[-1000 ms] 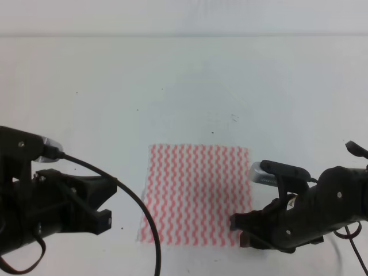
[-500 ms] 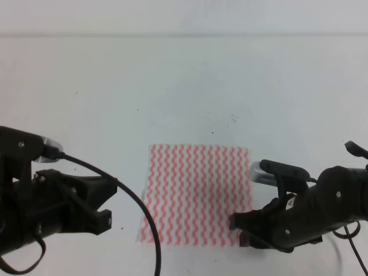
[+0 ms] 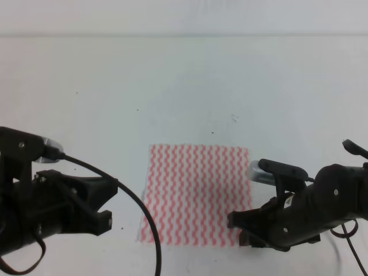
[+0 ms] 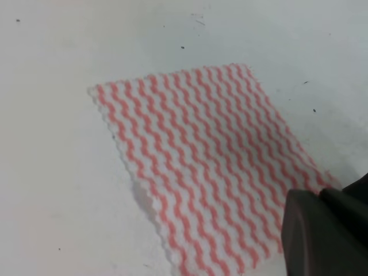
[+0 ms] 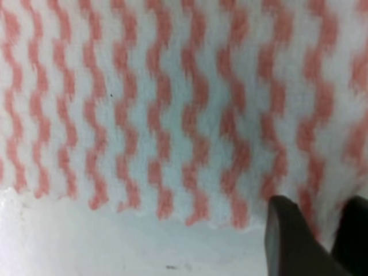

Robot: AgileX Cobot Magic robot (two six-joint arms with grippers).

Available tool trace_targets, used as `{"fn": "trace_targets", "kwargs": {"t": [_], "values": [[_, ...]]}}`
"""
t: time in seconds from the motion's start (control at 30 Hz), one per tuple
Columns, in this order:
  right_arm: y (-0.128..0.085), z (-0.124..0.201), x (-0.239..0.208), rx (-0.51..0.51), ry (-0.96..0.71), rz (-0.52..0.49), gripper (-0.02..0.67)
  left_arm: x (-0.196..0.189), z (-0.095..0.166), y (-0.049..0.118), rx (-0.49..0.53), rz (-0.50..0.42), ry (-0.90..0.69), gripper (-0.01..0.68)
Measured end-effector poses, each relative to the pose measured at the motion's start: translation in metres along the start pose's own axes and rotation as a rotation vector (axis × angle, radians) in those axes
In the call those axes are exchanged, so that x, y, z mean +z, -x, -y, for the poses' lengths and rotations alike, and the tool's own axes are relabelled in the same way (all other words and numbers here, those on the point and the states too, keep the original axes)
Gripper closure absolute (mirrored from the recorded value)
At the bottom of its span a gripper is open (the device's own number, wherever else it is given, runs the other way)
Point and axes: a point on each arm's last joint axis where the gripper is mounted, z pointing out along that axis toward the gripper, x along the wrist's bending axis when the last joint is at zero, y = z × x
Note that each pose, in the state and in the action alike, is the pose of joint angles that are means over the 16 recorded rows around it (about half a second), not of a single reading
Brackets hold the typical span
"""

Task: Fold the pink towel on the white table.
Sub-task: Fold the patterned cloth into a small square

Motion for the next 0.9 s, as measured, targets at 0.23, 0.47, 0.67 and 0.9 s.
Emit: {"fn": "trace_targets", "kwargs": {"t": [0.23, 0.47, 0.67, 0.9], "values": [[0.0, 0.0, 0.0, -0.001, -0.007, 0.002, 0.564, 0.0, 0.0, 0.0, 0.03, -0.002, -0.002, 0.675], [-0.001, -0.001, -0.002, -0.012, -0.003, 0.002, 0.638, 0.0, 0.001, 0.0, 0.126, 0.001, -0.006, 0.675], [-0.005, -0.004, -0.008, -0.029, 0.021, -0.011, 0.664, 0.0, 0.001, 0.001, 0.257, 0.014, -0.012, 0.675], [-0.012, -0.013, -0.016, -0.049, 0.082, -0.037, 0.665, 0.001, 0.002, 0.002, 0.421, 0.031, -0.02, 0.675]]}}
